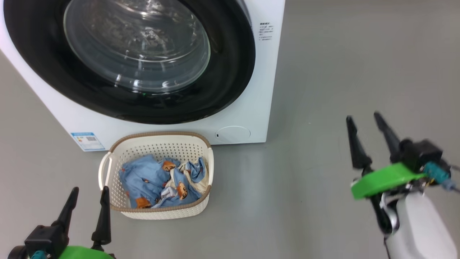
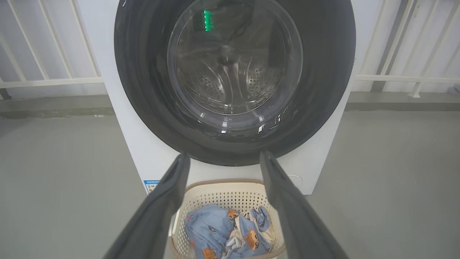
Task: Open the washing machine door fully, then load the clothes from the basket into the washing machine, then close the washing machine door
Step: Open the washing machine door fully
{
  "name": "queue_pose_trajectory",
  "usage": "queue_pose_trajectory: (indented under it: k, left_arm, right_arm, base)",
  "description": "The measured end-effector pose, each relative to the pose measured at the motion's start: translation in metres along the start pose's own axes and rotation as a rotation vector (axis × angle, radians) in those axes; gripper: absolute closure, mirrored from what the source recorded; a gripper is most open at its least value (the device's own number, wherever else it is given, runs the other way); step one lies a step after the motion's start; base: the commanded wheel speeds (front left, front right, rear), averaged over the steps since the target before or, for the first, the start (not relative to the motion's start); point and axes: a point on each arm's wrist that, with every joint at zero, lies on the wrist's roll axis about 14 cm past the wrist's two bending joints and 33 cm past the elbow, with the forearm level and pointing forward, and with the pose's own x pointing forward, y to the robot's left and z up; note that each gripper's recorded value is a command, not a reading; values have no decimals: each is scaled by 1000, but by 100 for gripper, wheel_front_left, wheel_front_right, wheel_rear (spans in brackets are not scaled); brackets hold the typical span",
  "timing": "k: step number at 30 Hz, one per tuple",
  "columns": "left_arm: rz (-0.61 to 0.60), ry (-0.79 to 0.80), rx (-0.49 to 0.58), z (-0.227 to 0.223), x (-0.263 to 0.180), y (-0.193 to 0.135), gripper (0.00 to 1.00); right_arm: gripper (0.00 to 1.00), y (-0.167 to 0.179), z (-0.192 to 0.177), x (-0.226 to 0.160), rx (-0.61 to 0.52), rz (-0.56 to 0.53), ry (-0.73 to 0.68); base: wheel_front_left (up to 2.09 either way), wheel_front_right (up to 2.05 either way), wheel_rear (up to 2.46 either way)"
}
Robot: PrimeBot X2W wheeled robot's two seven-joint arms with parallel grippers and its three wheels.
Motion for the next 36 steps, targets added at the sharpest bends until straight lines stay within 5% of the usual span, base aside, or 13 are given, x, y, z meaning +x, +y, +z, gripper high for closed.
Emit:
queue_pose_trajectory:
  k: [13, 19, 20, 22, 23, 36]
  left_arm:
    - [45, 43, -17, -14, -5, 13, 0]
    - [58, 43, -21, -14, -2, 17, 0]
    - [60, 46, -20, -15, -2, 18, 0]
    - [65, 54, -19, -17, -2, 19, 0]
    - [67, 54, -19, -17, -1, 20, 0]
    - [111, 78, -16, -24, 3, 34, 0]
  right_arm:
    - [0, 13, 96, 82, 36, 59, -278]
    - [0, -5, 101, 108, 312, -28, -313]
    - [15, -10, 96, 111, 371, -50, -308]
    - [80, -14, 86, 118, 464, -82, -294]
    - [100, -17, 82, 121, 509, -98, -289]
    - [100, -16, -4, 142, 864, -207, -66]
  base:
    - [0, 0, 0]
    - [0, 0, 0]
    - [0, 0, 0]
    - [0, 0, 0]
    - [0, 0, 0]
    - [0, 0, 0]
